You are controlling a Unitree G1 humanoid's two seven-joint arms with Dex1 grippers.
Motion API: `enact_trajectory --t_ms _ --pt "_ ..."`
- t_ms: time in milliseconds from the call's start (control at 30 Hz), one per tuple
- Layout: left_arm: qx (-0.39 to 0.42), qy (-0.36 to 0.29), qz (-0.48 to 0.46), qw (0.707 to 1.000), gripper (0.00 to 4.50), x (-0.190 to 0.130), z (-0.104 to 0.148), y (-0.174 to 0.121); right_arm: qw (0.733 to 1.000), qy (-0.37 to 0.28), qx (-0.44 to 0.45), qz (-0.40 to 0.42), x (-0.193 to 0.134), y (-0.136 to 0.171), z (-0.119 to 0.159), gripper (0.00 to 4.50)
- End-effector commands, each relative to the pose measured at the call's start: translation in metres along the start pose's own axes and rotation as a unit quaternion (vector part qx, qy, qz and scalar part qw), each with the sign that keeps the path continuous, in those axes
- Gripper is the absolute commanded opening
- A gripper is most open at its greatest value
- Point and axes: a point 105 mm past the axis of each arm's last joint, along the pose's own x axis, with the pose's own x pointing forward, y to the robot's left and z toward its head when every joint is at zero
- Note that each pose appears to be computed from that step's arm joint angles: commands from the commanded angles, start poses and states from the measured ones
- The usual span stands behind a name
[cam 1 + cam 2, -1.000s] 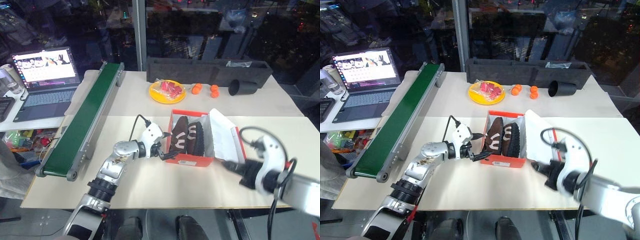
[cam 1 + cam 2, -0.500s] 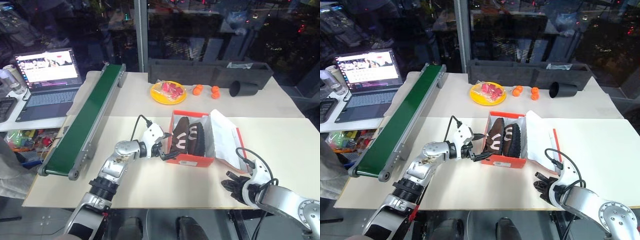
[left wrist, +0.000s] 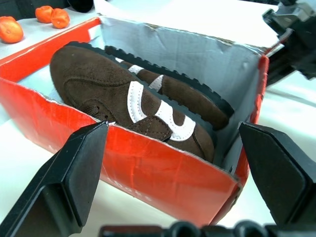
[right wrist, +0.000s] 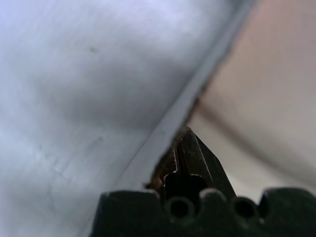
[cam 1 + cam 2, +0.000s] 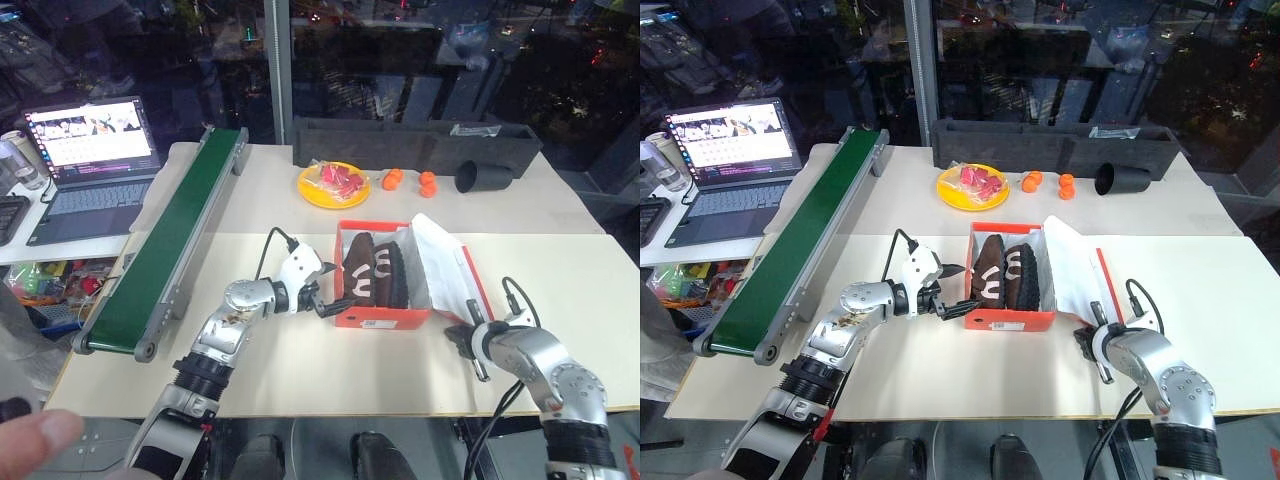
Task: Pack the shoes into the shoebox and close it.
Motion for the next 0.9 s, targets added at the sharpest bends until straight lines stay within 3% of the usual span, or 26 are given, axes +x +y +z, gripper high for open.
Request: enact_trajectory --t_ms 33,167,367,533,600,667,733,800,900 --pt "0.023 -0.019 0.004 1.000 4.50 -0.001 0.016 0.003 0.996 -0.058 0.065 -0.016 0.003 -0.003 0.025 0.06" --pt "0.025 -0.019 0.006 1.000 4.50 -0.002 0.017 0.005 0.987 -0.101 0.121 0.000 0.007 -0.003 0.041 0.06" --pt "0.030 -0.017 0.006 0.999 4.50 -0.003 0.020 0.008 0.959 -0.161 0.208 0.107 0.005 0.022 0.068 0.06" --pt "0.039 -0.011 0.005 0.999 4.50 -0.005 0.021 0.012 0.915 -0.197 0.218 0.276 -0.024 0.072 0.086 0.06" --pt "0.043 -0.010 0.004 0.999 4.50 -0.006 0.022 0.013 0.881 -0.189 0.195 0.387 -0.054 0.107 0.083 0.06" --pt "0.045 -0.008 0.004 0.999 4.50 -0.007 0.022 0.014 0.838 -0.174 0.163 0.492 -0.090 0.136 0.074 0.06" --pt "0.047 -0.007 0.004 0.999 4.50 -0.007 0.023 0.014 0.773 -0.155 0.104 0.606 -0.142 0.162 0.055 0.06" --pt "0.048 -0.007 0.003 0.999 4.50 -0.007 0.023 0.014 0.725 -0.124 -0.017 0.677 -0.184 0.178 0.018 0.06" --pt "0.049 -0.006 0.004 0.999 4.50 -0.007 0.022 0.013 0.718 -0.079 -0.176 0.669 -0.189 0.182 -0.028 0.06"
